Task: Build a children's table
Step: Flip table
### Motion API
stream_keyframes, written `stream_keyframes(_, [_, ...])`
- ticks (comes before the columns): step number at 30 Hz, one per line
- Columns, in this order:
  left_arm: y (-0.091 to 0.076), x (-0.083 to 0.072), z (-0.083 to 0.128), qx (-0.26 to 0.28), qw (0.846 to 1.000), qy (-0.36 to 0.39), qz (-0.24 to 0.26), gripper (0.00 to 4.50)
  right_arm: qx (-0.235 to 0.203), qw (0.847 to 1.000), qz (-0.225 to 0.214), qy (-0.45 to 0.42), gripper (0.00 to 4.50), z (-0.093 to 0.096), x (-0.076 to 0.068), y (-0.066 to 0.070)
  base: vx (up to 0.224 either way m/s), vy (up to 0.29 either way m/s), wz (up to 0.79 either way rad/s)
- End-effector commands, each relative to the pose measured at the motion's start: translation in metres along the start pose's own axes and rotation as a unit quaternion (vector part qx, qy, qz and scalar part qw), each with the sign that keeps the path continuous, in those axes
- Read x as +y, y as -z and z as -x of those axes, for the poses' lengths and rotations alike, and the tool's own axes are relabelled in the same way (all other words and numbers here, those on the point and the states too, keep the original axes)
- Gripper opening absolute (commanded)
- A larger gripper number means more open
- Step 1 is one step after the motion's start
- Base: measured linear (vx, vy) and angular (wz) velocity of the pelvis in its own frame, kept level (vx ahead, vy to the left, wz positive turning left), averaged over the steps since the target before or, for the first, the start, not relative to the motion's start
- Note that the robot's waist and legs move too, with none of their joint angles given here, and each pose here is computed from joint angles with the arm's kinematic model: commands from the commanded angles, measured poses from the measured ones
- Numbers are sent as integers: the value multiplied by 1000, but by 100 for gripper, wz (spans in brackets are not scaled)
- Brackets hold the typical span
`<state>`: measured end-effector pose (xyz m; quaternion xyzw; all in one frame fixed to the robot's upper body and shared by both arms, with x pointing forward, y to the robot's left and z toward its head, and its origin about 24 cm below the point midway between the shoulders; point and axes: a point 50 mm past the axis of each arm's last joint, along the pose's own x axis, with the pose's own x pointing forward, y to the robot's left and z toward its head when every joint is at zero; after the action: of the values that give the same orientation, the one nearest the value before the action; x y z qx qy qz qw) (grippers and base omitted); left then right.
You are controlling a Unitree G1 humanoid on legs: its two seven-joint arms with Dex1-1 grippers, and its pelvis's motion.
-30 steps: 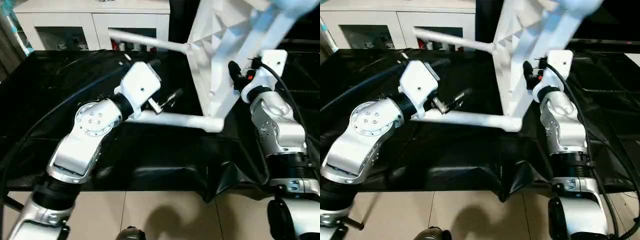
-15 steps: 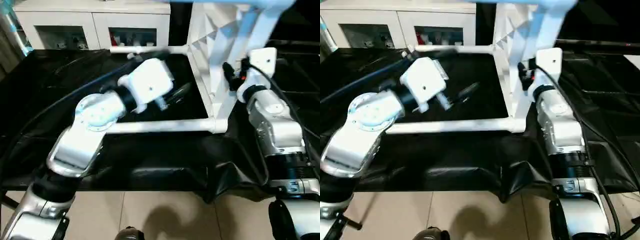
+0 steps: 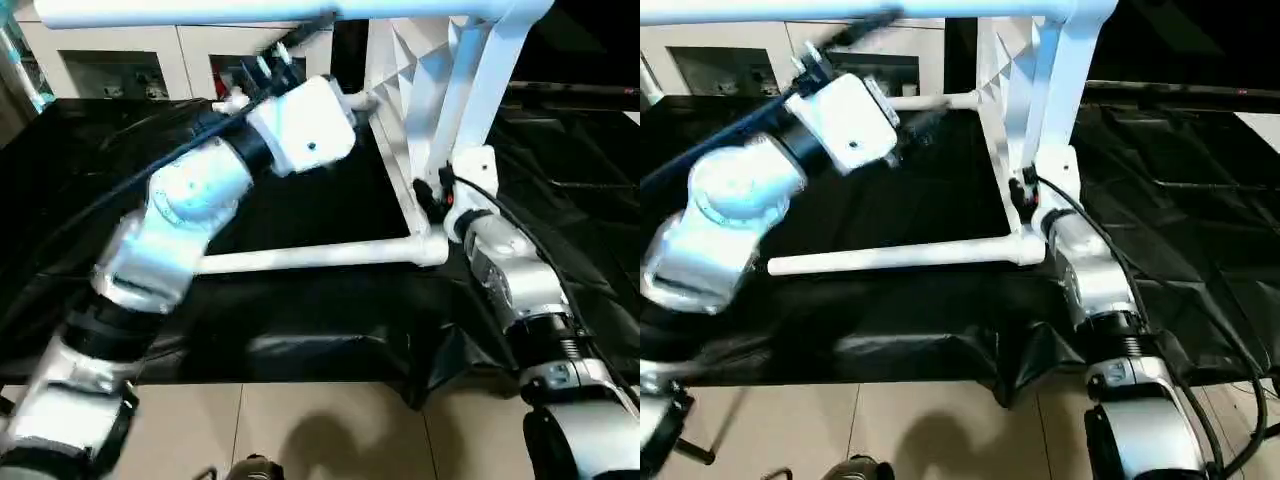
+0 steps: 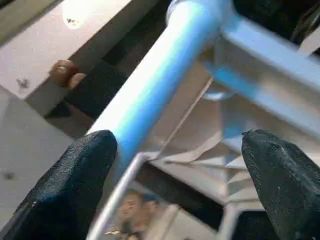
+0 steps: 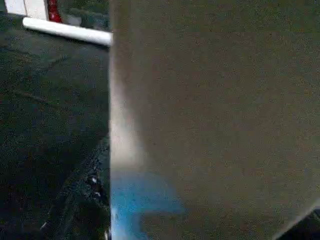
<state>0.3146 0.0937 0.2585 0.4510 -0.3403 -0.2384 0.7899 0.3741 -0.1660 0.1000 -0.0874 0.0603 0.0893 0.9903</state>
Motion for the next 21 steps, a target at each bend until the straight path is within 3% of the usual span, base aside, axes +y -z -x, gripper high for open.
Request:
stream_keyframes(1, [4, 9, -2, 8, 999, -24, -32, 449, -14, 1000, -3, -10, 270, -3, 3, -7, 0, 0, 0])
stream_keyframes(6, [2, 24, -4, -2, 994, -76, -81, 449, -15, 1000, -1, -11, 232, -4, 3, -6, 0, 0, 0])
stream_keyframes(11, [17, 28, -7, 35, 989, -85, -117, 449, -21, 1000, 1, -12, 205, -6, 3, -6, 0, 0, 0])
stream_keyframes(17, [30, 36, -10, 74, 984, -107, -120, 449, -27, 1000, 1, -10, 195, -6, 3, -8, 0, 0, 0])
stream_keyframes(21, [34, 38, -9, 82, 985, -129, -77, 416, -38, 999, 3, -6, 195, -6, 3, -12, 0, 0, 0])
